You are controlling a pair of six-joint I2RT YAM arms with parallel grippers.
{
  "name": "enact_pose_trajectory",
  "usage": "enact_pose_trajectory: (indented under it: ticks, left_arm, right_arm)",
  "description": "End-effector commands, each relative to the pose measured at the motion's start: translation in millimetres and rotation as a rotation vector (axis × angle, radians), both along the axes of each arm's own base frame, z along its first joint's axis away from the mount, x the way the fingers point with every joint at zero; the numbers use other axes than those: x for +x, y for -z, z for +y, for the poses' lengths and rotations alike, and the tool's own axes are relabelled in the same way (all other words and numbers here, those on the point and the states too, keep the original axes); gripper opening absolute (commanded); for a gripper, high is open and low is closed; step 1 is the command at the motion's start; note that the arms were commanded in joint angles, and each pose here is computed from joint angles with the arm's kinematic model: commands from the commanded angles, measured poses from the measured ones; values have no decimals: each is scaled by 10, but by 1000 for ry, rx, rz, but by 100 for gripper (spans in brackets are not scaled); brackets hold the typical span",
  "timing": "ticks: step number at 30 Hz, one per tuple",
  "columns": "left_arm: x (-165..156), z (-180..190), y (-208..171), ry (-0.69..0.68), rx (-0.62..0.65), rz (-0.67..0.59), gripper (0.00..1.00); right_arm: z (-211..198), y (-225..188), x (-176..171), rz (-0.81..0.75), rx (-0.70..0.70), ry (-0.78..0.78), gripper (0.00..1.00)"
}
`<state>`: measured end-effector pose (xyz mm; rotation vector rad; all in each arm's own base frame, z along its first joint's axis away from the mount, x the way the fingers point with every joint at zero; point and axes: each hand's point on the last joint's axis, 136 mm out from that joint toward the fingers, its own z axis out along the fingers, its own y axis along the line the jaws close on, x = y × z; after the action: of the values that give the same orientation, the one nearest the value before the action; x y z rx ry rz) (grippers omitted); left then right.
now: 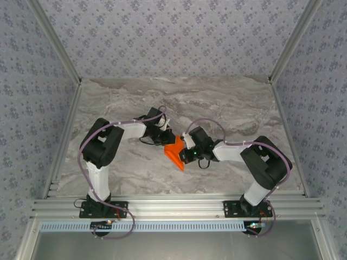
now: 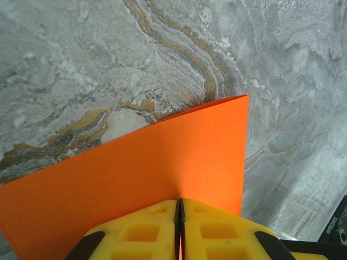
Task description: Fold a paper plane with a square sheet of paper (fold left side to right side)
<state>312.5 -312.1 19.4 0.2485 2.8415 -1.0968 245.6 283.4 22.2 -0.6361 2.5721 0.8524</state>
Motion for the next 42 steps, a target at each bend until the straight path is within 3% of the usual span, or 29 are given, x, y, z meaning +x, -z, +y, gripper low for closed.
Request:
enact_pose_trajectory:
  ticks: [1, 15, 25, 29, 34, 42]
  left_arm:
    - [-84, 49, 204, 15, 68, 29, 10]
    - [-68, 24, 111, 20, 53, 12, 12]
    - [246, 30, -597, 23, 23, -113, 27]
    - [345, 198, -870, -13, 20, -165, 25]
    - [47, 193, -935, -9, -43, -154, 15]
    - [-471, -15, -660, 16, -97, -90, 12]
  right_arm:
    - [-20, 35, 59, 16, -24, 28, 0]
    - [-116, 206, -51, 73, -71, 41, 0]
    - [-273, 408, -223, 151, -154, 65, 0]
    - [-272, 397, -229, 153, -160, 57, 0]
    - [-255, 384, -220, 149, -159, 49, 0]
    - [-235, 381, -227, 150, -160, 39, 0]
